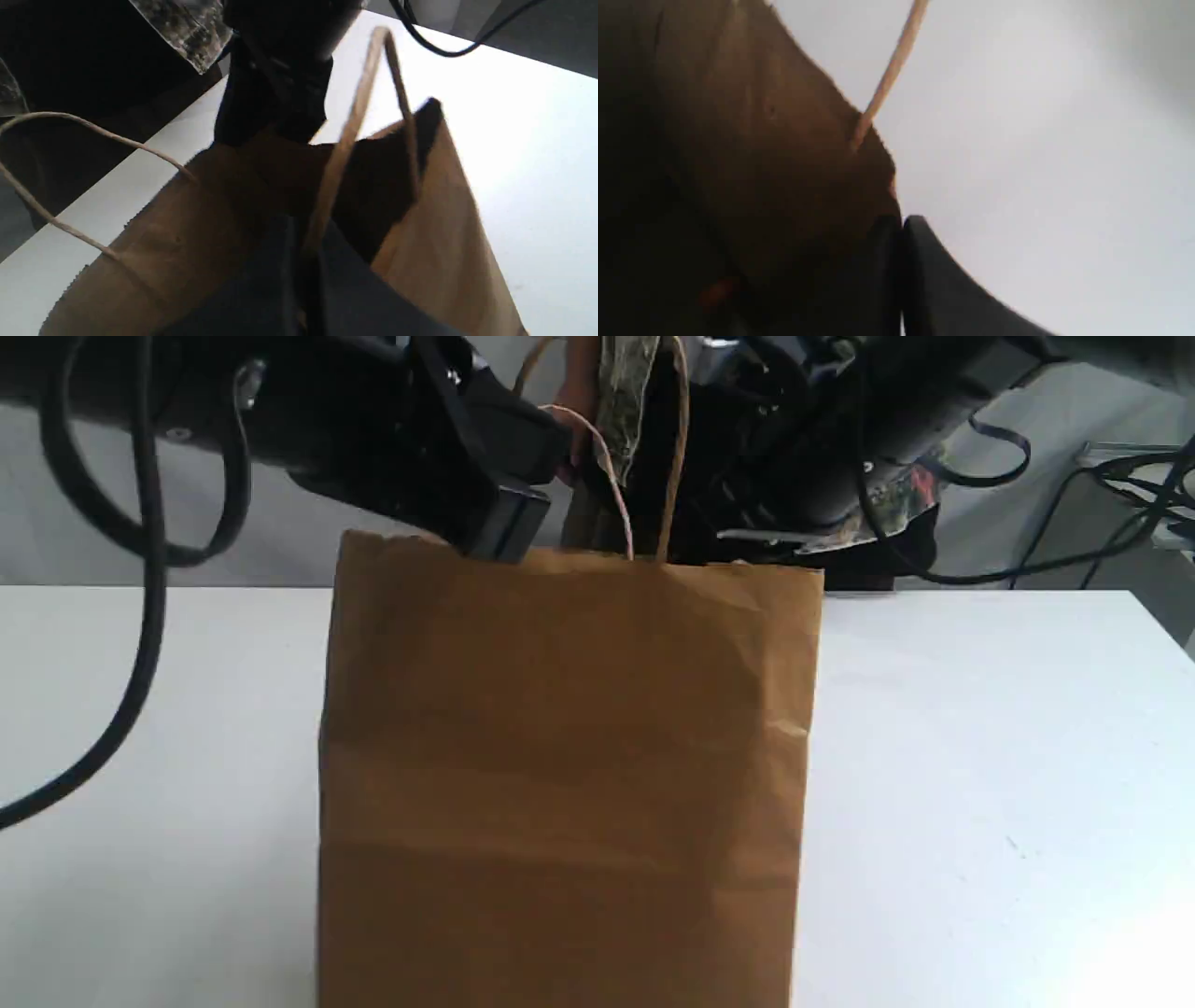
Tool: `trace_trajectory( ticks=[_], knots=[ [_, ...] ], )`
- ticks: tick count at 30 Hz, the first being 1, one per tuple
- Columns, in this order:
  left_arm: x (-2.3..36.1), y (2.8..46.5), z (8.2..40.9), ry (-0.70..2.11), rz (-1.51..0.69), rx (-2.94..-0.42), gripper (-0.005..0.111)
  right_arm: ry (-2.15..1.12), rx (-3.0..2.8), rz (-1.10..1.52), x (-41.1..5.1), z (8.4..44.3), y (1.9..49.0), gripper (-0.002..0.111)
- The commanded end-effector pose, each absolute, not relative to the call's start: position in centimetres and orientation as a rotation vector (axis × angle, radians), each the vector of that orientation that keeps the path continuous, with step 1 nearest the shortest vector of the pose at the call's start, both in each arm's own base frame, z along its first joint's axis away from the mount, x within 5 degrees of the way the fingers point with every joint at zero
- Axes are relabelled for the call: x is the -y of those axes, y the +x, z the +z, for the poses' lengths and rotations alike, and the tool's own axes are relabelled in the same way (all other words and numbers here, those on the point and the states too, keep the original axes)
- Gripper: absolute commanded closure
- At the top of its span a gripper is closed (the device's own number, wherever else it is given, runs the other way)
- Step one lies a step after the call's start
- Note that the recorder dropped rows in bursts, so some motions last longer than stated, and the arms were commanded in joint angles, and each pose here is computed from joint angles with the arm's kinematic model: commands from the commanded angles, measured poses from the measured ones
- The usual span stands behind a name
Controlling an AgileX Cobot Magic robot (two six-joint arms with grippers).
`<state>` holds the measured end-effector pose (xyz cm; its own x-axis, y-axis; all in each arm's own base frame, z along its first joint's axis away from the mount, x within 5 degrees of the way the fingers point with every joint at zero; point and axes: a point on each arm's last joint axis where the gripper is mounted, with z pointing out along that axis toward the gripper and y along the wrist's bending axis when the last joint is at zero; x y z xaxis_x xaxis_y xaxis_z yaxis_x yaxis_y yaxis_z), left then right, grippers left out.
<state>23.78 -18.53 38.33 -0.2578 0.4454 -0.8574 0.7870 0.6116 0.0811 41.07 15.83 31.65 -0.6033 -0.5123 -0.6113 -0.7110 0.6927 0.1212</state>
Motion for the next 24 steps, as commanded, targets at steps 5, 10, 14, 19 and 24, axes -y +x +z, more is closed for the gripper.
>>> trace_trajectory(
  ticks=[5,10,14,19,24],
  knots=[
    [17.9,22.4,38.1,0.972,-0.479,-1.863,0.107,-0.832,-2.238,0.489,-16.2,34.3,41.8,0.108],
    [17.8,21.8,37.9,0.993,-0.496,-1.811,0.107,-0.806,-2.193,0.466,-16.2,34.6,42.3,0.108],
    [17.4,21.5,37.1,0.973,-0.486,-1.818,0.107,-0.786,-2.175,0.474,-16.2,34.7,42.4,0.108],
    [17.1,21.5,34.4,0.956,-0.468,-1.874,0.107,-0.771,-2.155,0.465,-16.2,34.9,42.6,0.108],
    [16.8,21.9,33.2,0.893,-0.438,-1.866,0.107,-0.784,-2.194,0.506,-16.5,34.2,42.5,0.108]
  ],
)
